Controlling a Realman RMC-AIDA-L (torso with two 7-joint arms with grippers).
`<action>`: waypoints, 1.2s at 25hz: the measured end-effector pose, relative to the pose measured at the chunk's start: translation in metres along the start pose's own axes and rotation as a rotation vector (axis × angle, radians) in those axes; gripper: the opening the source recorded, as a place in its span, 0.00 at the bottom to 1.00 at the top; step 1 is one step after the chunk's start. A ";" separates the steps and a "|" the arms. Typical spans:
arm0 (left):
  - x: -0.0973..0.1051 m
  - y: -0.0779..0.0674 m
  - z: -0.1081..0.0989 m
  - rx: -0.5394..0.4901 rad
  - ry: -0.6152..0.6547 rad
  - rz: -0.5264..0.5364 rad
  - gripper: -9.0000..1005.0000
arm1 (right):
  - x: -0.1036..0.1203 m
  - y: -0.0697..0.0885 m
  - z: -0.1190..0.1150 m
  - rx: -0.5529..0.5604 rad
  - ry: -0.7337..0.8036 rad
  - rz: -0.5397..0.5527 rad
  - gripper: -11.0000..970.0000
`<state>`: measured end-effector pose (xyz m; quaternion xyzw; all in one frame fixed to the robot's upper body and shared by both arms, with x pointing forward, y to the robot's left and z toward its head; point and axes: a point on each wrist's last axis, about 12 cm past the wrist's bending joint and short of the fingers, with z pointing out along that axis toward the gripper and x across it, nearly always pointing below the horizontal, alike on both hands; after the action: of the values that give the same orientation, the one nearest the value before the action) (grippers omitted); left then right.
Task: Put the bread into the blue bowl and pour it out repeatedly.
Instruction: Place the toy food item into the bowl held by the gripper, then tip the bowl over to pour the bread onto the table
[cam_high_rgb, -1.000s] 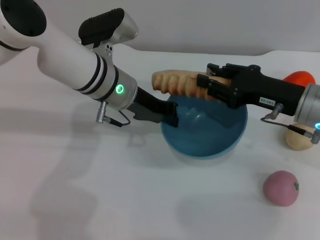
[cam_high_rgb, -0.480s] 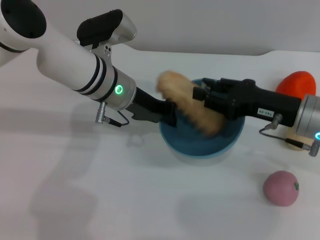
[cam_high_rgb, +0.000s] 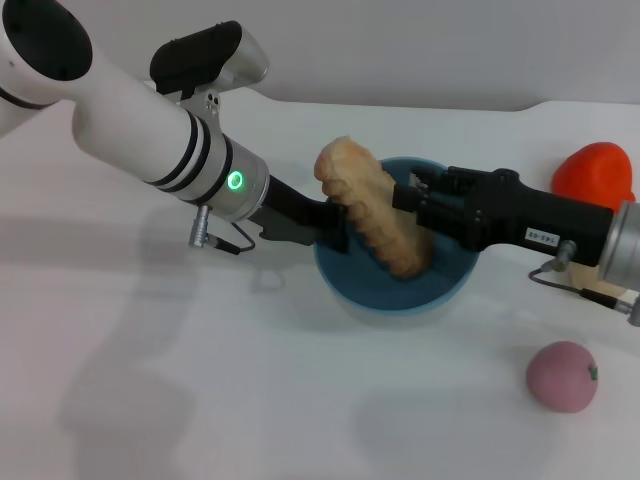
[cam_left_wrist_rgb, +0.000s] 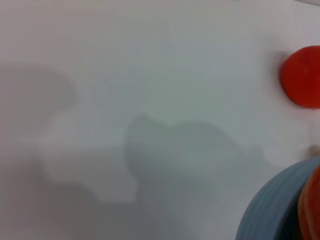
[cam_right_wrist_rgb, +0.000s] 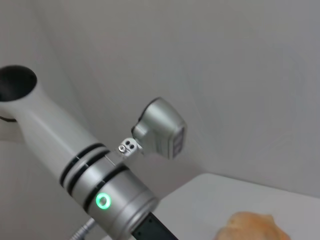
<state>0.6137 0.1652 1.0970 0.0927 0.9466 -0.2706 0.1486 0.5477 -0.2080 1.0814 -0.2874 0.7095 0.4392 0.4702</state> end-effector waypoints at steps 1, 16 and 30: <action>0.000 0.001 0.001 -0.004 -0.002 -0.005 0.01 | -0.001 0.001 -0.002 -0.001 -0.009 -0.005 0.42; -0.006 0.015 0.004 -0.080 -0.094 0.007 0.01 | -0.011 -0.017 -0.073 0.183 -0.213 0.015 0.42; -0.034 -0.010 0.019 -0.180 -0.322 0.224 0.01 | 0.044 -0.033 -0.167 0.489 -0.213 0.262 0.42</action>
<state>0.6473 0.1436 1.0980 0.1392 0.9149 -0.1779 0.3345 0.4881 -0.3718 1.0585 -0.0238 0.7721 0.3396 0.5366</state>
